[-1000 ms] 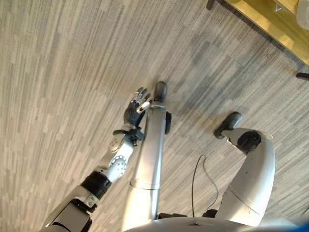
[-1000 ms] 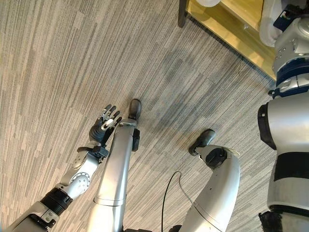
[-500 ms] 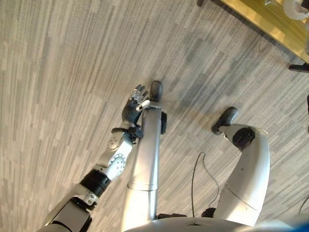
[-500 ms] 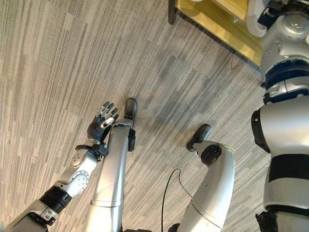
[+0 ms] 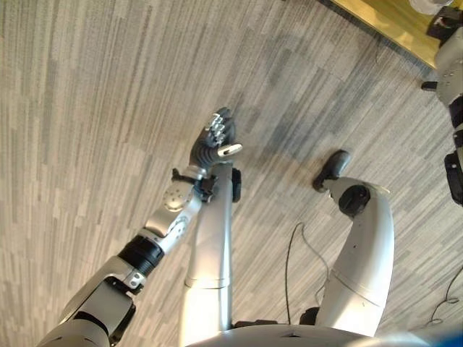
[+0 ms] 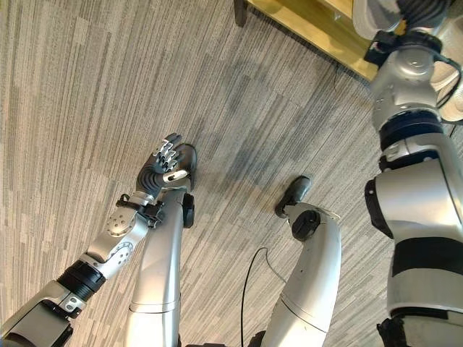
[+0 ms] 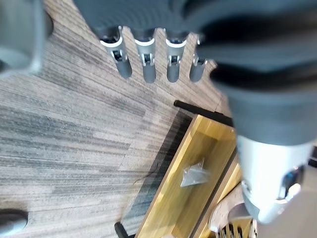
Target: Arrange the slippers neatly on the shoe rack.
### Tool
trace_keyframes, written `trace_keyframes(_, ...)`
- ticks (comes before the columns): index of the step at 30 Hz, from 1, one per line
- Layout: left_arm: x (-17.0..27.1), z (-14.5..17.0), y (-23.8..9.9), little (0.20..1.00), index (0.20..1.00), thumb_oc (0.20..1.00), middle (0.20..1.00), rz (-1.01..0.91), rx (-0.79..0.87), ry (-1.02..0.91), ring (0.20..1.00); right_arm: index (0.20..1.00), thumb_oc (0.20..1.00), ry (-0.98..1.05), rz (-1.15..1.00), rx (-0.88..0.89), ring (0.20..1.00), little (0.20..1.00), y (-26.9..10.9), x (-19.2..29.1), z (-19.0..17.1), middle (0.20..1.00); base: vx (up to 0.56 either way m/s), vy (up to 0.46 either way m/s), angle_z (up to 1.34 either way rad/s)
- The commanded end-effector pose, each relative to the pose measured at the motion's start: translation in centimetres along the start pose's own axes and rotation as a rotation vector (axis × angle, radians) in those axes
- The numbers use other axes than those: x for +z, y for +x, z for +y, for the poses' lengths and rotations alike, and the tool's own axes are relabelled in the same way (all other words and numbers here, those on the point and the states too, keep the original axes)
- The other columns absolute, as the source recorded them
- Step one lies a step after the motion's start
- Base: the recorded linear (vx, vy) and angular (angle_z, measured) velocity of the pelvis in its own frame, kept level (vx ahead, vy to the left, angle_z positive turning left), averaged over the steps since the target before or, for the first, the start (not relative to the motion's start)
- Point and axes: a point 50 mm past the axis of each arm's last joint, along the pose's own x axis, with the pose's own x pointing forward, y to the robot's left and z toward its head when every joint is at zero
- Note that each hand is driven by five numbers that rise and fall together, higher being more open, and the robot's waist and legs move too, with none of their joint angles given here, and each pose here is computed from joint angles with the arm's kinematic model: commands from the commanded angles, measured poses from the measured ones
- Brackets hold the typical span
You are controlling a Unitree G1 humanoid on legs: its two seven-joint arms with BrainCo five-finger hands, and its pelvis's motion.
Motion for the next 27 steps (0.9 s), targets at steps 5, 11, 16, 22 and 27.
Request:
trace_keyframes(5,-0.9,-1.4,-1.1,1.0,1.0,1.0,1.0,0.014,-0.04,0.016,1.0,1.0,1.0,-0.025,-0.001,0.058,1.0,1.0,-0.8,-0.7,2.7,1.0,-0.01,0.009,-0.01)
trace_keyframes(11,-1.1,-1.6,-0.8,1.0,1.0,1.0,1.0,0.027,-0.057,0.058,1.0,1.0,1.0,-0.021,0.005,0.134,1.0,1.0,-1.8,-0.7,6.2,1.0,-0.01,0.031,-0.03)
trace_keyframes(16,-1.3,-2.1,-0.8,1.0,1.0,1.0,1.0,0.033,-0.09,0.09,1.0,1.0,1.0,-0.04,0.003,0.138,1.0,1.0,-1.7,0.0,6.6,1.0,0.01,0.0,0.01)
trace_keyframes(22,-1.1,-2.0,-0.8,1.0,1.0,1.0,1.0,0.024,-0.091,0.108,1.0,1.0,1.0,-0.047,-0.018,0.173,1.0,1.0,-2.1,0.4,7.9,1.0,0.02,-0.009,0.03)
trace_keyframes(27,-1.3,-1.8,-1.1,1.0,1.0,1.0,1.0,0.032,-0.079,0.099,1.0,1.0,1.0,-0.069,-0.018,0.199,1.0,1.0,-2.5,0.4,8.9,1.0,0.0,0.0,0.0)
